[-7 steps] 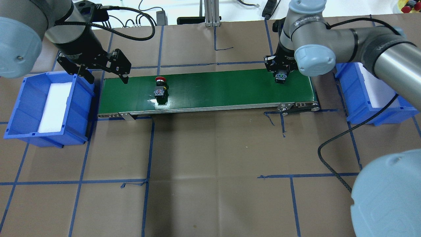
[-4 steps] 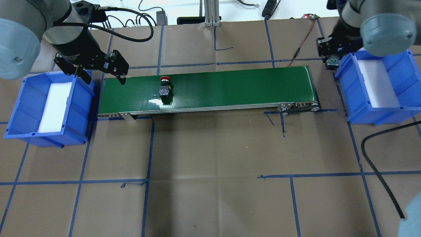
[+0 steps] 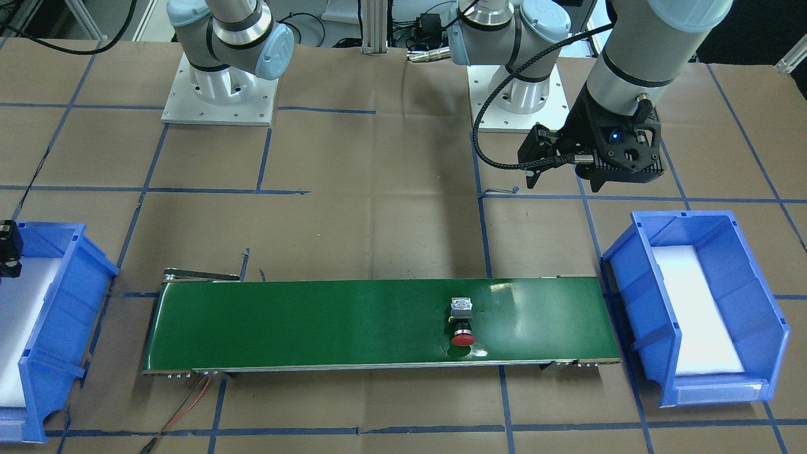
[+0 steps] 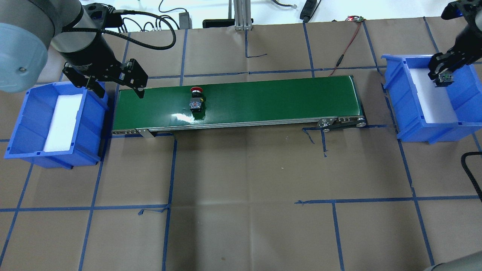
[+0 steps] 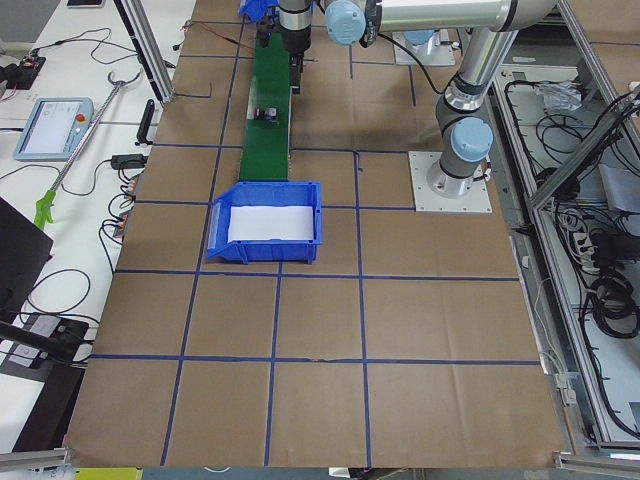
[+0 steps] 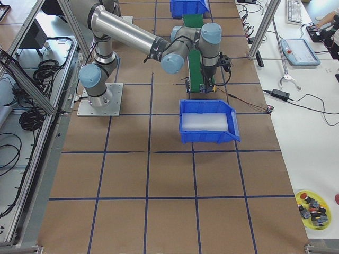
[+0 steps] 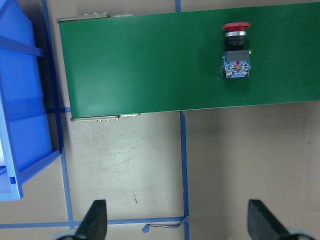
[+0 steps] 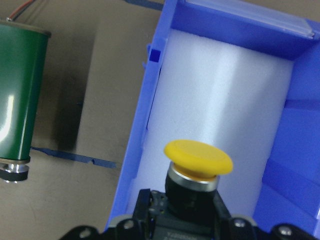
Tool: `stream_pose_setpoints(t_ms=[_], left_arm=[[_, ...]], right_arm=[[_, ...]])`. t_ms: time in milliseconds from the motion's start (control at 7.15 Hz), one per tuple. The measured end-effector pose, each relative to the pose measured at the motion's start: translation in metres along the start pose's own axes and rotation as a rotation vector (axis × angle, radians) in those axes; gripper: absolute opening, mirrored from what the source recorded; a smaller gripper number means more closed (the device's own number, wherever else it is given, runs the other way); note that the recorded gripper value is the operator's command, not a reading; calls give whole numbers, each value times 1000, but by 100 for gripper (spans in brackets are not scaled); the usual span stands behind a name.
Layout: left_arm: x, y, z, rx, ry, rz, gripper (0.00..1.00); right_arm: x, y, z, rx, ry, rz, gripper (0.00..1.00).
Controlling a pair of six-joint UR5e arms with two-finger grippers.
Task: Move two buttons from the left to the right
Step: 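Lower the yellow button into the right blue bin and release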
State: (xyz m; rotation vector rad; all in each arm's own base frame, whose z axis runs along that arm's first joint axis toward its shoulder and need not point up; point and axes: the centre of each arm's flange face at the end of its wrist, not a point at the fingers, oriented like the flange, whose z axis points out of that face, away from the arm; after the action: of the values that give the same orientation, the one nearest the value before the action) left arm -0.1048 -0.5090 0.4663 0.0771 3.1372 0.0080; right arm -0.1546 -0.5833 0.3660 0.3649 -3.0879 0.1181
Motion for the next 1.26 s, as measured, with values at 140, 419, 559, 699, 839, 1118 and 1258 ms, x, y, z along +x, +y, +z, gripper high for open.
stream_pose_setpoints(t_ms=[140,419,559,699,839,1118,1258], left_arm=[[0,0,0,-1,2,-3,100],[0,1,0,1,3,-6,100],[1,1,0,1,3,-7,100],[1,1,0,1,3,-6,100],[0,1,0,1,3,-5,100],[0,2,0,0,3,-2,100],[1,2,0,0,3,-2,100]], right_arm=[[12,12,13,5,-25,-3,6],[28,32,40,57,-52,5,6],[35,43,57,72,-49,10,6],[41,53,76,79,-44,10,6],[45,61,94,78,-44,9,6],[51,68,126,66,-58,18,6],[52,69,140,53,-72,21,6]])
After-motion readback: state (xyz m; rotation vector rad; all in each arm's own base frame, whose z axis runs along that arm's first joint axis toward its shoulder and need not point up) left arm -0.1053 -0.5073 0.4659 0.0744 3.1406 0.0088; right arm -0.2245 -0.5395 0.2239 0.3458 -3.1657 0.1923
